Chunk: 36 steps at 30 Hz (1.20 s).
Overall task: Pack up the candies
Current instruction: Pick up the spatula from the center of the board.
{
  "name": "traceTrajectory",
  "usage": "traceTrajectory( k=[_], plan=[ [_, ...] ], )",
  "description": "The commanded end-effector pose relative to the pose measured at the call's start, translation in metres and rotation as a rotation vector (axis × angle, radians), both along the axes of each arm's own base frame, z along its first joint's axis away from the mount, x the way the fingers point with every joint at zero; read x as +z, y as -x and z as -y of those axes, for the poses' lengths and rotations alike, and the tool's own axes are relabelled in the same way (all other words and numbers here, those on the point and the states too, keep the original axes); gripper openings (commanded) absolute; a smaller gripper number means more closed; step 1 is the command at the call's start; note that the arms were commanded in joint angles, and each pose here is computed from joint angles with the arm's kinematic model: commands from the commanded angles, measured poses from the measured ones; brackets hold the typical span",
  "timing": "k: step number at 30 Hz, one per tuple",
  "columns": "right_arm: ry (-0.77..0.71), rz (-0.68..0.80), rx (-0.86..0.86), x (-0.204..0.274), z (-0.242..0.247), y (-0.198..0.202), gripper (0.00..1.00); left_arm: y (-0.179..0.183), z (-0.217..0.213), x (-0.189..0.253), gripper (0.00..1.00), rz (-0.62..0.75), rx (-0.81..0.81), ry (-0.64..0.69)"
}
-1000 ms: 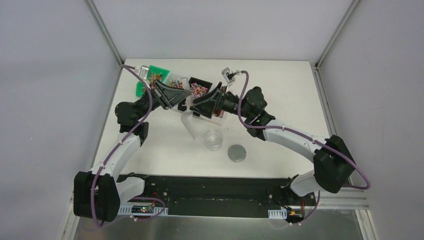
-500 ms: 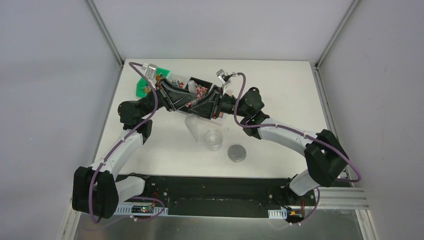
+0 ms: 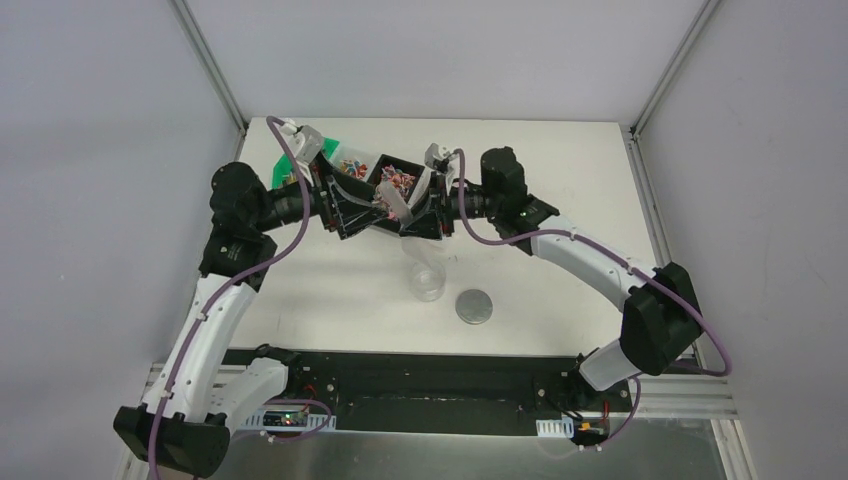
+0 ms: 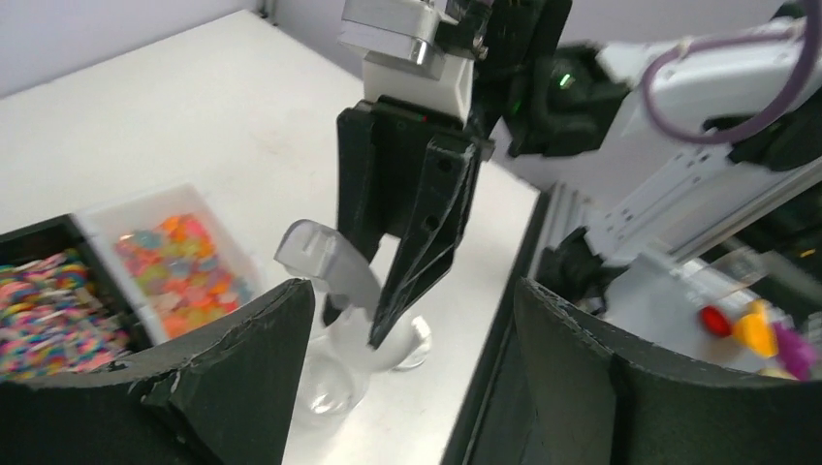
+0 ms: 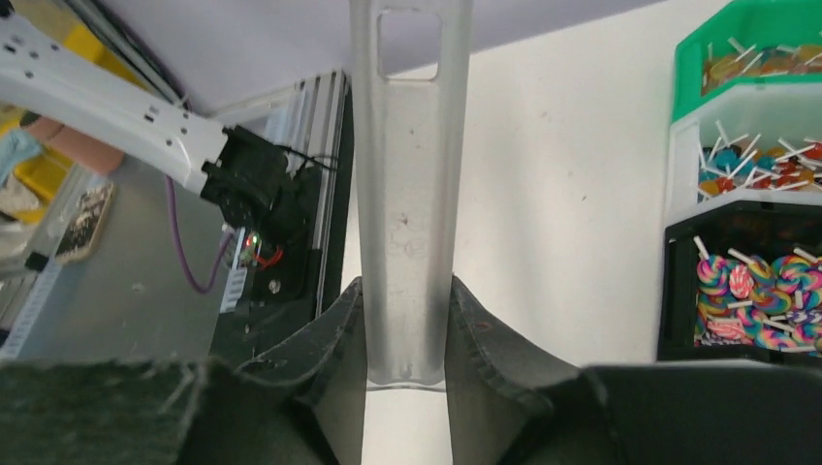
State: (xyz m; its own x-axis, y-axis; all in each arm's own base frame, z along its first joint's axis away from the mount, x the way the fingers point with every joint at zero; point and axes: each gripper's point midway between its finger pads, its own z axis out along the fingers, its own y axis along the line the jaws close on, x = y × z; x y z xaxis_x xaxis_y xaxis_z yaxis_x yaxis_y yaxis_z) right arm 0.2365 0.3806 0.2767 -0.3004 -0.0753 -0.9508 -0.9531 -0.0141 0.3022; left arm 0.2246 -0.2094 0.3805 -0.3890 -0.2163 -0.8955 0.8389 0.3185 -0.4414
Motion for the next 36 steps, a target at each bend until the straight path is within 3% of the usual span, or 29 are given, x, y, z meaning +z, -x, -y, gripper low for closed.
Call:
traceTrajectory(
  k=[1,8,18,24,32,36],
  plan=[
    [0.178,0.189,0.166,-0.002,0.027,0.03,0.0,0.007,-0.016,-0.015,0.76,0.118,0.055,-0.225],
    [0.343,0.211,0.221,-0.015,0.05,0.039,0.0,0.008,-0.012,-0.009,0.73,0.237,-0.02,-0.308],
    [0.376,0.226,0.203,-0.005,0.061,0.045,0.0,0.006,0.03,-0.038,0.72,0.293,-0.184,-0.444],
    [0.38,0.221,0.2,-0.003,0.06,0.046,0.0,0.014,0.048,-0.051,0.69,0.298,-0.279,-0.451],
    [0.381,0.229,0.201,-0.004,0.058,0.048,0.0,0.014,0.051,-0.067,0.55,0.285,-0.32,-0.464],
    [0.387,0.243,0.19,-0.006,0.06,0.046,0.02,0.019,0.05,-0.069,0.27,0.284,-0.335,-0.46]
  ],
)
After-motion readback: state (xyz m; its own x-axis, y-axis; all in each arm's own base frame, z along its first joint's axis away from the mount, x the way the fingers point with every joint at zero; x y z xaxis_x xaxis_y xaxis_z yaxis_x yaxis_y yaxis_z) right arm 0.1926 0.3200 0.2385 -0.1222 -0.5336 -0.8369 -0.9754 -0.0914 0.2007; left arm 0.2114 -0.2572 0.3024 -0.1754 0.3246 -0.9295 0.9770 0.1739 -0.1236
